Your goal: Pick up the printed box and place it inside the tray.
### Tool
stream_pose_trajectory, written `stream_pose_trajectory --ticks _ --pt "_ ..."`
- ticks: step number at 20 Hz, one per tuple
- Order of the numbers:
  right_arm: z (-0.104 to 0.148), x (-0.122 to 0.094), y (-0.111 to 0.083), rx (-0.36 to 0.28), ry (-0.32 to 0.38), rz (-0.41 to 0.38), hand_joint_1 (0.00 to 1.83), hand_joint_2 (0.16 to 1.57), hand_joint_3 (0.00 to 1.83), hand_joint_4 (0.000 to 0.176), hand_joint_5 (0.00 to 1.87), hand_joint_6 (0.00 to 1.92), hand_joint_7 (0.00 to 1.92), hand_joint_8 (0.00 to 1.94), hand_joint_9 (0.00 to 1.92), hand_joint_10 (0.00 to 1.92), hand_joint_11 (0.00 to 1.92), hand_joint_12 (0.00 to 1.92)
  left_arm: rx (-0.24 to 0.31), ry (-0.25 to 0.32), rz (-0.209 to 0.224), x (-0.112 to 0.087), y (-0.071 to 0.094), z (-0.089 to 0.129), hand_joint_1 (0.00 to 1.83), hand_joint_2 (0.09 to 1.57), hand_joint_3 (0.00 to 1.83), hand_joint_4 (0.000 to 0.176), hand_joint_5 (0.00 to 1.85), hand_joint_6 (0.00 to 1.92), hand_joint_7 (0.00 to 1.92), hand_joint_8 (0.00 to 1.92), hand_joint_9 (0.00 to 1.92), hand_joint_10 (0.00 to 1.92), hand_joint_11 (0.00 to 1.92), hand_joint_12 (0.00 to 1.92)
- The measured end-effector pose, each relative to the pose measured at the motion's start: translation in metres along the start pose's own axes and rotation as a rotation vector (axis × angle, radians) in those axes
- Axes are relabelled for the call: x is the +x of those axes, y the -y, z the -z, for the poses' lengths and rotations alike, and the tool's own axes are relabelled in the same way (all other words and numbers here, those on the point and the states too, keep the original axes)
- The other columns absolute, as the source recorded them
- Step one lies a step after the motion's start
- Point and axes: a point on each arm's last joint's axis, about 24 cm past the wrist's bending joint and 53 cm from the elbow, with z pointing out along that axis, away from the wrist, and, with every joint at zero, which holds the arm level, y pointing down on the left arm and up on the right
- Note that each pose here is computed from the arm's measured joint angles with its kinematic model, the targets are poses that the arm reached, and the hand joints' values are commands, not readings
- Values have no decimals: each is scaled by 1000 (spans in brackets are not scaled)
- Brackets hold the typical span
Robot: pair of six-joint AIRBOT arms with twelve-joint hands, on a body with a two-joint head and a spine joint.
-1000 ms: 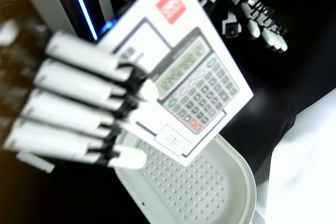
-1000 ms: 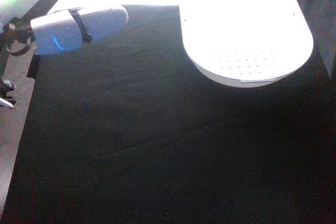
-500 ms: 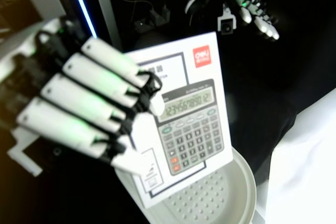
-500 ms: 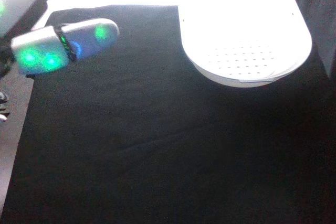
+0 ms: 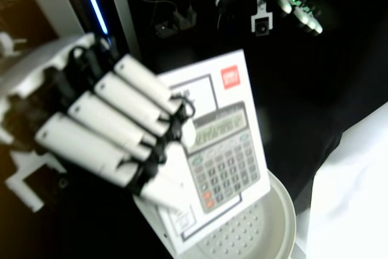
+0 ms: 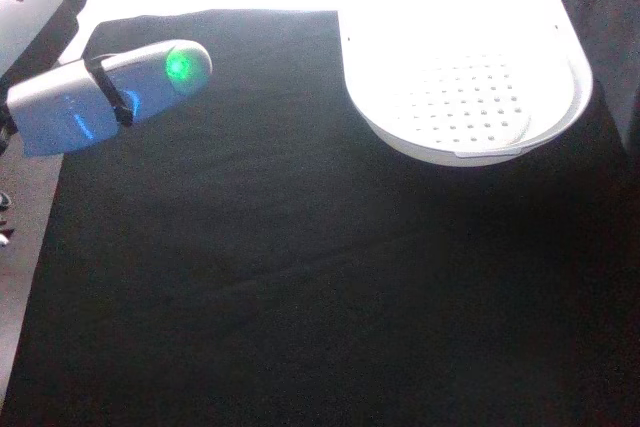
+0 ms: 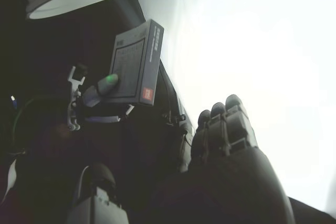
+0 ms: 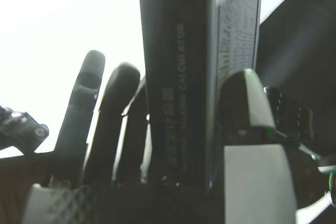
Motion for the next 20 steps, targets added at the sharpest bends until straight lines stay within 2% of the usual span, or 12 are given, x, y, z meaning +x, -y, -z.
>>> stream_pose_trajectory --ticks 1,6,8,9,11,12,13,14,15,16,18,20 --pt "-2 8 1 8 -18 -5 1169 1094 1 0 1018 911 1027 1254 1010 1367 955 1670 -9 -5 7 3 -2 2 110 996 0 145 0 0 46 1 0 0 0 390" --pt "-6 18 7 28 -40 -12 1177 1073 0 0 1068 822 1078 1056 1023 1213 900 1613 -18 4 10 2 -4 6 132 989 0 152 0 0 30 0 0 0 0 265" --pt "-6 20 9 35 -45 -16 1177 1071 0 0 1071 817 1080 1005 1009 1200 882 1613 -19 3 10 3 -5 6 121 1009 0 151 0 0 17 0 0 0 0 212" --pt "-6 23 9 39 -53 -18 1252 1093 0 0 1043 663 1050 1125 1004 1185 877 1590 -19 3 10 3 -5 6 93 1029 5 134 0 0 9 0 0 0 0 195" --pt "-7 27 9 41 -59 -25 1272 1082 0 0 1049 638 1089 1062 1030 1105 895 1513 -19 2 11 3 -5 6 96 1025 2 132 0 0 1 0 0 0 0 192" --pt "-8 28 8 40 -60 -27 1271 1067 1 0 1046 686 1138 924 1007 883 815 1338 -20 3 13 3 -5 6 99 1025 2 147 0 0 0 0 0 0 0 189" --pt "-8 29 8 40 -61 -29 1116 990 1 0 931 298 1041 486 946 660 696 1205 -21 2 16 4 -5 6 102 1028 3 160 0 0 0 0 0 0 0 188" --pt "-8 29 8 44 -60 -35 1006 934 2 0 725 73 939 178 880 400 561 1078 -25 2 19 5 -6 6 96 1031 4 169 0 0 5 2 0 0 0 187" --pt "-9 30 10 49 -60 -36 729 759 0 157 62 2 230 6 313 24 102 772 -27 0 19 5 -6 6 88 1041 7 176 0 0 12 4 0 0 0 192" --pt "-10 31 13 59 -59 -39 729 759 0 157 62 2 230 6 313 24 102 772 -27 0 19 5 -6 6 88 1041 7 176 0 0 12 4 0 0 0 192" --pt "-10 31 16 68 -55 -44 656 723 0 175 2 0 9 0 33 4 3 402 -28 -1 20 6 -7 7 76 1042 0 175 0 0 19 0 0 0 0 260" --pt "-10 32 14 62 -59 -41 599 685 0 176 0 0 0 0 0 0 0 67 -30 -5 21 7 -8 7 61 1062 1 175 0 0 4 2 0 0 0 219"
